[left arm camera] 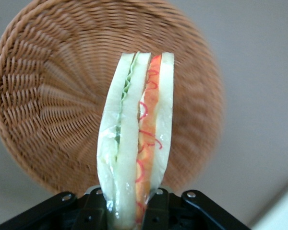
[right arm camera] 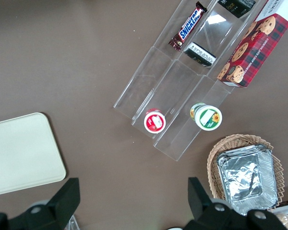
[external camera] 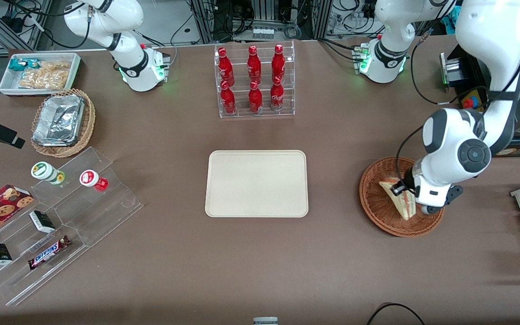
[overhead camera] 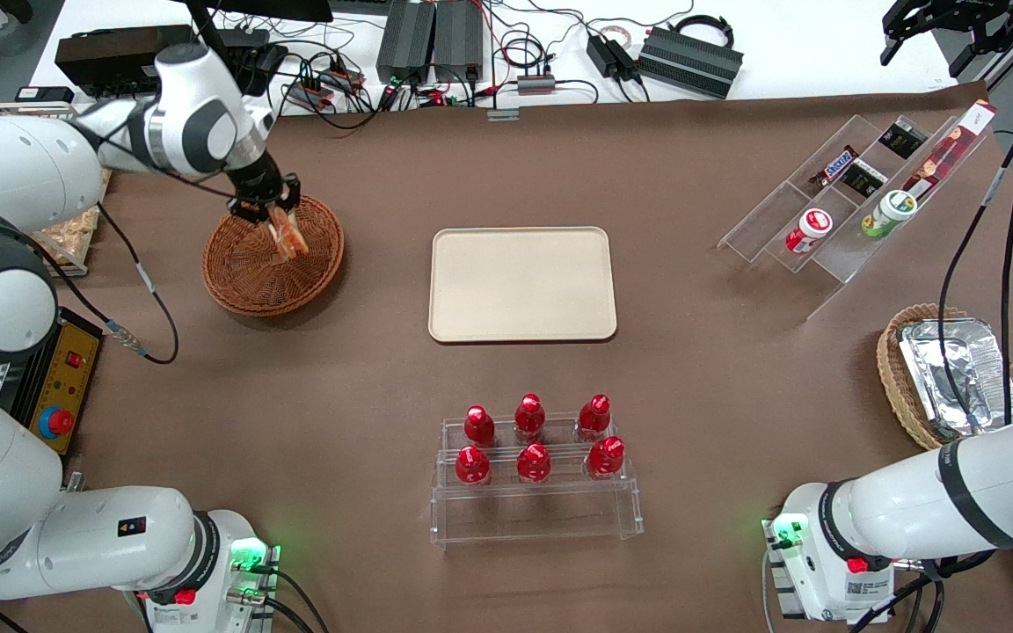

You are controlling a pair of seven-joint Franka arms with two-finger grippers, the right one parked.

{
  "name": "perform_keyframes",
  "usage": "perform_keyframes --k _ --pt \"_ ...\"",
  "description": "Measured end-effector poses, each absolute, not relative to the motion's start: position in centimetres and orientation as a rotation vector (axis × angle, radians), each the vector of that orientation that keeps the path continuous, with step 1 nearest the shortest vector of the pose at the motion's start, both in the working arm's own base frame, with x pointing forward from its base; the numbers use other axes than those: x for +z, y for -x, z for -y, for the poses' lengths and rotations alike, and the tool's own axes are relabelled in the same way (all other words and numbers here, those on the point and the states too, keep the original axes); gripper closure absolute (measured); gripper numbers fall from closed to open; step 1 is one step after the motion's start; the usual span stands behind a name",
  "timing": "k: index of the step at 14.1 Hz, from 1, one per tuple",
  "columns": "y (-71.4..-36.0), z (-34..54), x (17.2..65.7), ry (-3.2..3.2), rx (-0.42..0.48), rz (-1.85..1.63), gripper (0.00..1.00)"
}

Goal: Place sandwich from basket to tray
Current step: 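Lift the sandwich and carry it over the cream tray, then lower the sandwich onto the tray and open the left gripper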

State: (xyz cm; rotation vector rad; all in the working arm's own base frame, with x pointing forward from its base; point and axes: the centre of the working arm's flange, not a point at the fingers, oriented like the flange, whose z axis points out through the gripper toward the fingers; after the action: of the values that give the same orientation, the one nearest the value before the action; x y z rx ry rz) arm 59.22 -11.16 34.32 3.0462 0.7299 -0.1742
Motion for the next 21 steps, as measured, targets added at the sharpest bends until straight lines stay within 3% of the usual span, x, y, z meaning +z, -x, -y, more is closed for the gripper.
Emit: perform_keyframes --k 5,9,14,21 --pt "-53.4 30.0 39.9 -3.155 -0.255 -0.208 0.85" --pt "-49.4 43.1 35.8 -3.146 -0.315 -0.066 0.85" --pt "-49.3 51.6 31.2 -3.094 -0.354 -0.022 0.85" --pt "-51.8 53.4 27.3 -3.042 -0.341 -0.062 0.8"
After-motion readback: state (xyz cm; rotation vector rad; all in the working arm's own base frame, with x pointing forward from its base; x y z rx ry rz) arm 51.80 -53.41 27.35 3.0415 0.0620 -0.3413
